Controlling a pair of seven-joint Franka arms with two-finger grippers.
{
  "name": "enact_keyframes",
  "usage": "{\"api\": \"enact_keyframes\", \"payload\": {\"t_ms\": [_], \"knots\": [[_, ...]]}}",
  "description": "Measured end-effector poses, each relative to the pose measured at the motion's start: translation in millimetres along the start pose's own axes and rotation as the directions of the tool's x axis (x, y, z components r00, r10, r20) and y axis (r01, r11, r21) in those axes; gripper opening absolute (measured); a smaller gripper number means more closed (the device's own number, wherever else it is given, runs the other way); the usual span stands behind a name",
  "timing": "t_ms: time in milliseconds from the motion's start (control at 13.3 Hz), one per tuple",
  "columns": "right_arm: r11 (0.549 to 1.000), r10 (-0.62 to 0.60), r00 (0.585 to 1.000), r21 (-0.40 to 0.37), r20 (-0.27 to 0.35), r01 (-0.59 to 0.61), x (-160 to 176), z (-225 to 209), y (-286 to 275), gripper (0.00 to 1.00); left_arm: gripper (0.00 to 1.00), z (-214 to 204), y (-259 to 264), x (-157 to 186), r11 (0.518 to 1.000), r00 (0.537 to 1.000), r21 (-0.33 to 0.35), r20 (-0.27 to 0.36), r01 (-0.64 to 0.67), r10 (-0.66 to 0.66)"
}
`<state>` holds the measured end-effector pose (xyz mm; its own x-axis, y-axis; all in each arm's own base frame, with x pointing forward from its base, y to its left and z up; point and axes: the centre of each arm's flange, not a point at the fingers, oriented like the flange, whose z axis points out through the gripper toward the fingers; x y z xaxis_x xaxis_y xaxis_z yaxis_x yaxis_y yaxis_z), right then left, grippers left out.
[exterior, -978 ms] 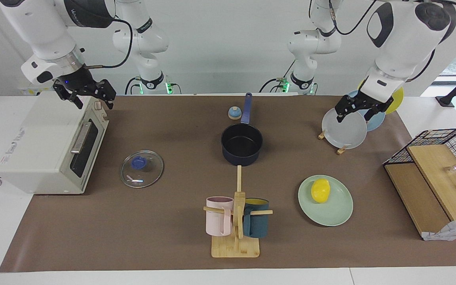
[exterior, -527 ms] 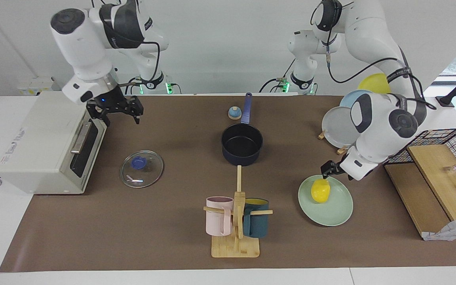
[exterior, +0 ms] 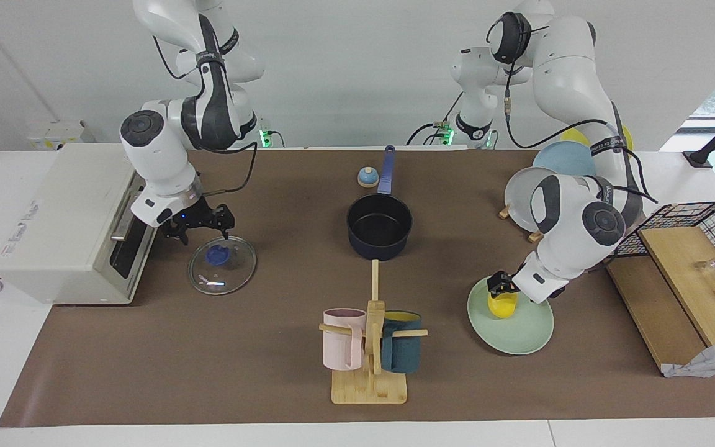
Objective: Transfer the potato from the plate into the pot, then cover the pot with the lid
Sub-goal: 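Grasp the yellow potato with the left gripper while the right gripper reaches the lid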
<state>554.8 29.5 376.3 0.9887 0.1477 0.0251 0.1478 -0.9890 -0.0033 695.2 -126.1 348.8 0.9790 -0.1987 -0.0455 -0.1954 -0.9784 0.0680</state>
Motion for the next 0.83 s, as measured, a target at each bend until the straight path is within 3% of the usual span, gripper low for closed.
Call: {"api": "enact_keyframes", "payload": {"t_ms": [527,602,677,828], "knots": [[0.999,-0.033,0.999,-0.003,-0.034,0.033,0.0,39.1,-18.3,1.0,1.0,28.9,15.3,-6.0,1.0,1.0,0.007,0.008,-0.029,0.029],[0.999,-0.04,0.999,-0.003,-0.024,0.04,1.3,49.4,-22.1,1.0,0.93,29.6,15.9,-5.8,1.0,1.0,0.007,0.004,-0.03,0.03],[0.999,-0.041,0.999,-0.003,-0.019,0.041,2.4,53.6,-22.0,1.0,0.92,29.9,15.5,-5.7,1.0,1.0,0.008,0.002,-0.03,0.03],[0.999,-0.044,0.999,-0.002,-0.014,0.044,2.4,54.1,-21.3,1.0,0.67,27.3,14.1,-5.5,1.0,1.0,0.009,-0.003,-0.028,0.028]]}}
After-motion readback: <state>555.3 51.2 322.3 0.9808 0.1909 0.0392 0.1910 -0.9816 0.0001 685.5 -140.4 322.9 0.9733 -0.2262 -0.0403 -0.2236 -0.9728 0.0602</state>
